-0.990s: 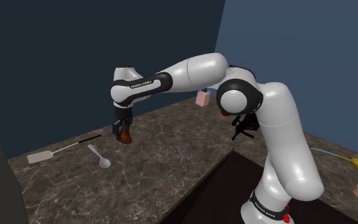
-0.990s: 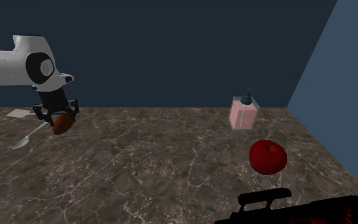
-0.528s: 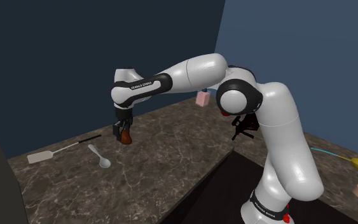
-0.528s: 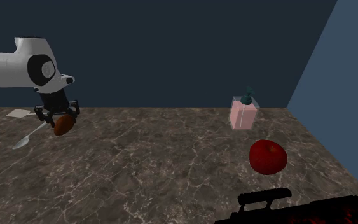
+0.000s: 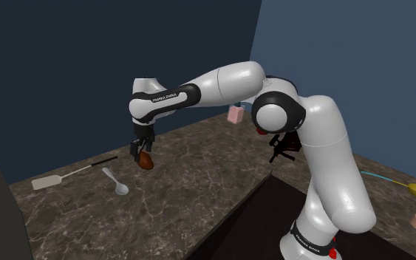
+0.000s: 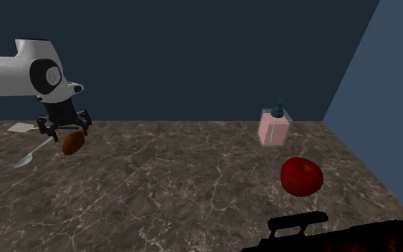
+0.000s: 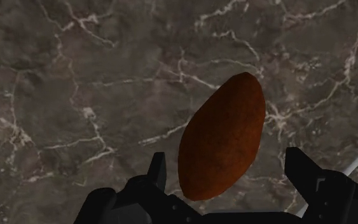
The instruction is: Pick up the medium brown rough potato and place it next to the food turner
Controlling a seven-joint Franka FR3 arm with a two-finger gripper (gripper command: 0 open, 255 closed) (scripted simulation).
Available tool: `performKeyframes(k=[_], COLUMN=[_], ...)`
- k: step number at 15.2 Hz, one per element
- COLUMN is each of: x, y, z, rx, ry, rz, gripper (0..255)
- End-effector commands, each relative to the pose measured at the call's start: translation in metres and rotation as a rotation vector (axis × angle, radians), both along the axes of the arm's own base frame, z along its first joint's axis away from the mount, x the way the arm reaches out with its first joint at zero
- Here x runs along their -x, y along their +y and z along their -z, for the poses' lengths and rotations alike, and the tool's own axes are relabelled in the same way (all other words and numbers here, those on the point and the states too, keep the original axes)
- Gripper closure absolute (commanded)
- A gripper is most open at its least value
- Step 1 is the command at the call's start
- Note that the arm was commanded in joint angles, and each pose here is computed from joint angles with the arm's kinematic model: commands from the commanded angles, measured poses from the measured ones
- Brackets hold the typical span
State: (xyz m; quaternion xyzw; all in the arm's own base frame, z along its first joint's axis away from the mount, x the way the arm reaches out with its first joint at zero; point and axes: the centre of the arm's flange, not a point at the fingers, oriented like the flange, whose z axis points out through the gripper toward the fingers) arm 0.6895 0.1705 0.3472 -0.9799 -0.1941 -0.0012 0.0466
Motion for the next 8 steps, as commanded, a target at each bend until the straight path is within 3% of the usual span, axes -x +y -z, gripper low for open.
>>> performKeyframes(k=[1,3,8], x=[0.000,0.000,0.000], y=[-0.002,-0.004,-0.004], z=[-0.020,-0.043,-0.043], rx=[0.000,0.000,0.000], ry=[0.000,0.000,0.000], rz=[0.000,0.000,0.000], gripper=[0,0,0])
